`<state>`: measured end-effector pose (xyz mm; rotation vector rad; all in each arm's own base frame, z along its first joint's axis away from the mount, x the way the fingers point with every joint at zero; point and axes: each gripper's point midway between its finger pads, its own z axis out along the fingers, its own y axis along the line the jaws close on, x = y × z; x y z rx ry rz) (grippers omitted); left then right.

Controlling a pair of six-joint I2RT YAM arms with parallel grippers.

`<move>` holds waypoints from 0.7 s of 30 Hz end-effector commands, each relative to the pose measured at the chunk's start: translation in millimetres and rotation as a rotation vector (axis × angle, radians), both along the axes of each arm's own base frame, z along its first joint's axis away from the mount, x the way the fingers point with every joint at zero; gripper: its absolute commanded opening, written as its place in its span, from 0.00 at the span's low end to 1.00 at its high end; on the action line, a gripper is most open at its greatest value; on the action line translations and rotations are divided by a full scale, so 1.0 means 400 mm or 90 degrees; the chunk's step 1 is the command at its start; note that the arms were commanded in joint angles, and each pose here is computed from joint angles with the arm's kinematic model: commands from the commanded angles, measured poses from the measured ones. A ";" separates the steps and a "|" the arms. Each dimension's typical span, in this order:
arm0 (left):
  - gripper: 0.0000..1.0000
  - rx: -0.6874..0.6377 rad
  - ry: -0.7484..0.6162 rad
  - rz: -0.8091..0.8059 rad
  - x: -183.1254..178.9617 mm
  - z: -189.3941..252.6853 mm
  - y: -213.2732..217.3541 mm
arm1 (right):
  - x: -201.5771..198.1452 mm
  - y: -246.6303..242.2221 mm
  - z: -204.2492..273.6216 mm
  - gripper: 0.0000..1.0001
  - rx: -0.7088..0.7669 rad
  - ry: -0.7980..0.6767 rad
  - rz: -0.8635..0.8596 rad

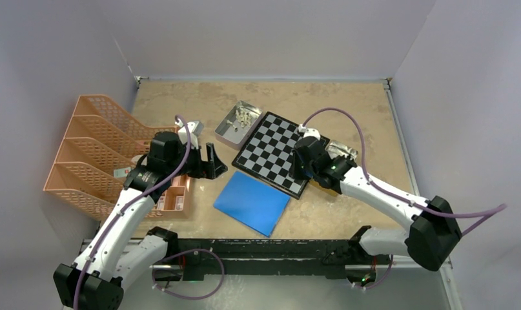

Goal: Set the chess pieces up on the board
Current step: Place the chess piece on the chessboard.

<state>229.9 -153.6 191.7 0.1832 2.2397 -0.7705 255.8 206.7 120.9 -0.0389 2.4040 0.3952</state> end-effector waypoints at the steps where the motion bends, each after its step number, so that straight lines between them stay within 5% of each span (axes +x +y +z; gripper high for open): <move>1: 0.83 0.002 -0.023 0.004 0.010 0.016 0.001 | -0.039 -0.002 -0.061 0.09 -0.014 0.064 -0.022; 21: 0.82 0.001 -0.026 0.010 0.008 0.020 0.004 | -0.053 -0.029 -0.170 0.11 -0.090 0.137 -0.081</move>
